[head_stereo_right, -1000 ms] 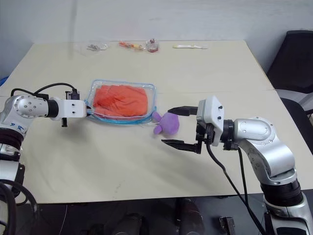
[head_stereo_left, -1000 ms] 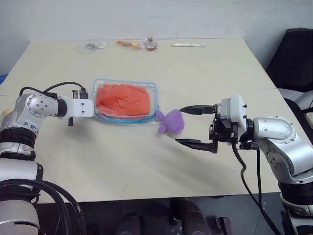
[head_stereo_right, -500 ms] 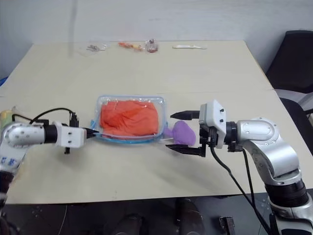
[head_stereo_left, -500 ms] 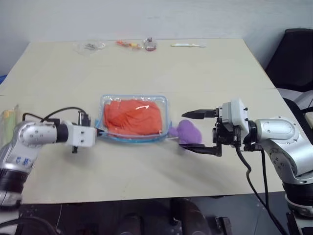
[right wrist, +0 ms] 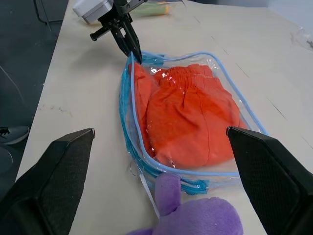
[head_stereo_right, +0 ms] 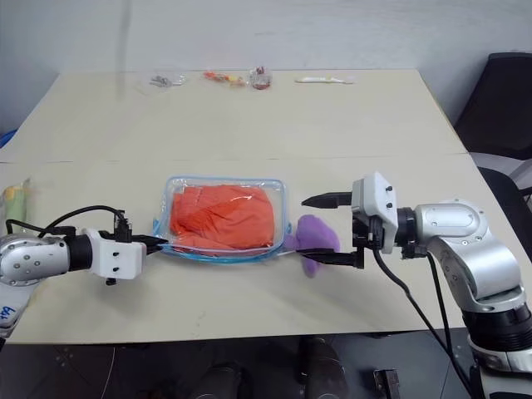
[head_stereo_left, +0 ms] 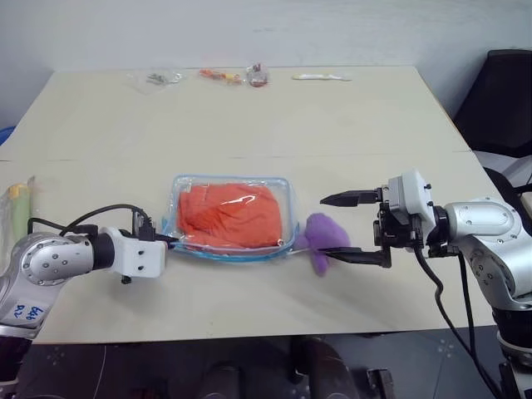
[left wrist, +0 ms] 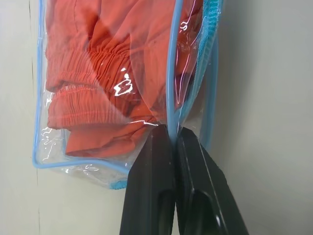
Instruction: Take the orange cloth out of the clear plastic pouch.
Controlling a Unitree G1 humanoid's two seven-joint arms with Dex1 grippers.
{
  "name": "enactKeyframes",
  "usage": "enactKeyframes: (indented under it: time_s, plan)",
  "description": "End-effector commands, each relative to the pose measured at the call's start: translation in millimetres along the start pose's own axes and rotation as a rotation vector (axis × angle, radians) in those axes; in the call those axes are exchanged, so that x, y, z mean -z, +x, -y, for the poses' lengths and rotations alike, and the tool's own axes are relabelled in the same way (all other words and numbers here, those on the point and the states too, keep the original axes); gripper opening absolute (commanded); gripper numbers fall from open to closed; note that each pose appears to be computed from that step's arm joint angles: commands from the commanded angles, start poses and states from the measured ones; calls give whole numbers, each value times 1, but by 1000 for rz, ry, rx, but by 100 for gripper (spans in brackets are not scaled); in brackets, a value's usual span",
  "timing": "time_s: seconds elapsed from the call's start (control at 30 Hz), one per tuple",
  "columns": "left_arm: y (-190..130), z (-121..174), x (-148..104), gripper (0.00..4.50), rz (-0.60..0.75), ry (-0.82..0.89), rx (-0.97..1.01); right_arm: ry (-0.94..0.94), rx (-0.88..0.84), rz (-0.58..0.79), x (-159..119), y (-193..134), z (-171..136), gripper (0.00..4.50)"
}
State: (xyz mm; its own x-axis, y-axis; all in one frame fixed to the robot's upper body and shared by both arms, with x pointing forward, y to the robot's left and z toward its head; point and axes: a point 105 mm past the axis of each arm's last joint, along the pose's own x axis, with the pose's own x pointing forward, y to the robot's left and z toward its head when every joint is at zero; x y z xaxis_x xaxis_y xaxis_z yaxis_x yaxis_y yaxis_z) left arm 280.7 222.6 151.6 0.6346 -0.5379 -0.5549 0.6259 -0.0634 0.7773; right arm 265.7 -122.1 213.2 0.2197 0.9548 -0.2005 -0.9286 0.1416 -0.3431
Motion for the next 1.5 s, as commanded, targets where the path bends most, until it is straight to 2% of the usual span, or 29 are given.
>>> enactKeyframes:
  time_s: [0.03,0.23,0.3,0.43,0.5,0.67,0.9,1.0,1.3,1.4,1.5]
  plan:
    - [-7,-11,-2,69,12,0,-41,-37,37,-1,-6,-7,4,450]
    - [-10,-12,-10,255,44,-81,-61,-15,85,-23,3,-10,5,450]
    - [-18,-9,-19,315,93,-238,-37,-2,148,-48,11,-9,10,450]
    - [-45,-7,-50,315,257,-645,87,43,230,-84,25,-6,13,450]
    - [-61,-6,-71,315,347,-759,186,77,247,-95,32,-2,12,450]
    - [-82,-25,-103,315,487,-836,228,172,296,-140,56,2,12,450]
    - [-79,-36,-115,315,499,-826,189,240,322,-178,81,8,13,450]
    - [-75,-38,-115,318,499,-830,170,256,333,-156,82,9,15,392]
    - [-68,-42,-111,318,477,-828,139,199,320,-99,64,8,14,87]
    - [-67,-41,-110,318,468,-824,141,175,317,-71,53,5,14,2]
    - [-66,-42,-110,318,469,-824,134,109,293,-25,36,5,13,2]
